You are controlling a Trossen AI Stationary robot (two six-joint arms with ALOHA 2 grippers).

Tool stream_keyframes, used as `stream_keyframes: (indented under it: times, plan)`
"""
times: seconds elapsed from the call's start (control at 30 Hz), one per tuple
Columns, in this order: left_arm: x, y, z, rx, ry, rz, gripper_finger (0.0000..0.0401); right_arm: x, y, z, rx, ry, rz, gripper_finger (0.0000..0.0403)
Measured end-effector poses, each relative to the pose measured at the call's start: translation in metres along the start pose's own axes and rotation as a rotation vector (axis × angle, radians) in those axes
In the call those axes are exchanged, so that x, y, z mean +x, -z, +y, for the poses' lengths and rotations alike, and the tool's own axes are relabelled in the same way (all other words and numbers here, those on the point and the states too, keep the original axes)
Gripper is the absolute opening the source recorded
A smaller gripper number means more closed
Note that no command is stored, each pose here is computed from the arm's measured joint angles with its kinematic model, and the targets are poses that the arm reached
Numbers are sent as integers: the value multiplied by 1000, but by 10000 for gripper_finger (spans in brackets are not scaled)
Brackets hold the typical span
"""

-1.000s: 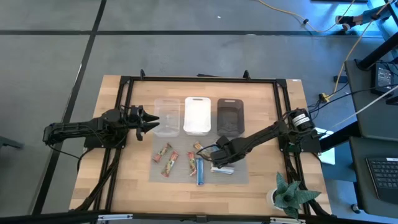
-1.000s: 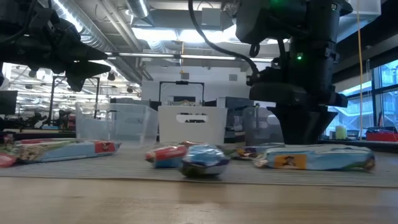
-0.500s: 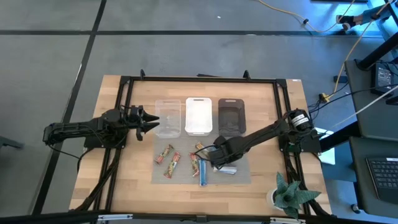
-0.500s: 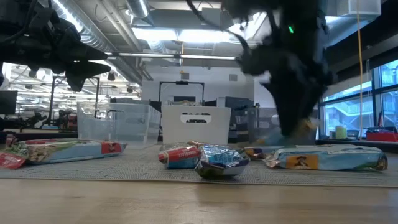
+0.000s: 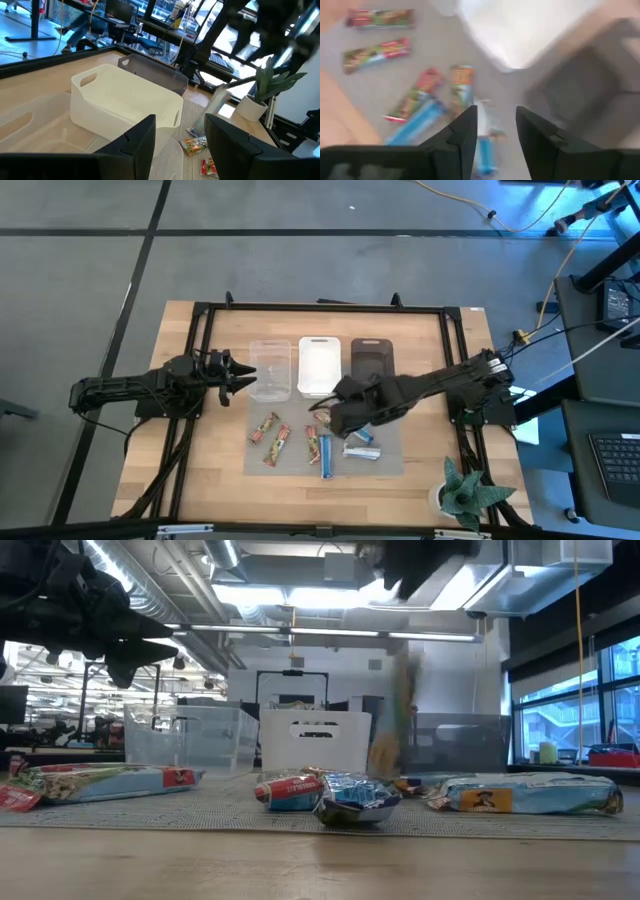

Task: Pick and place Granola Bars by type
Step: Put the top right yellow granola bar into the black bin

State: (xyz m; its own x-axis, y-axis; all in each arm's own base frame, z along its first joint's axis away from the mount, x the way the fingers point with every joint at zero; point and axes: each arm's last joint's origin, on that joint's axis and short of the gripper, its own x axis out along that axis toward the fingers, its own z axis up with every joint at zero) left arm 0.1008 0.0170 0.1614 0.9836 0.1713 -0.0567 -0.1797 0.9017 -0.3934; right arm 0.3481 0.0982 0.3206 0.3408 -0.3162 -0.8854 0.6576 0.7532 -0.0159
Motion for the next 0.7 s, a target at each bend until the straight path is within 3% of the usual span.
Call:
stream_keyframes:
  times: [0.17, 0.37, 0.53, 0.7]
  plan:
    - [0, 0, 0, 0, 3, 2, 162, -25, -6, -20, -2, 32, -22, 127]
    - [0, 0, 0, 0, 2, 3, 162, -15, -1, -10, -57, 4, -13, 123]
    - [0, 0, 0, 0, 4, -3, 162, 4, 22, -7, -75, 52, 67, 123]
    - [0, -1, 0, 0, 5, -5, 162, 17, 56, 6, -196, 25, 113, 123]
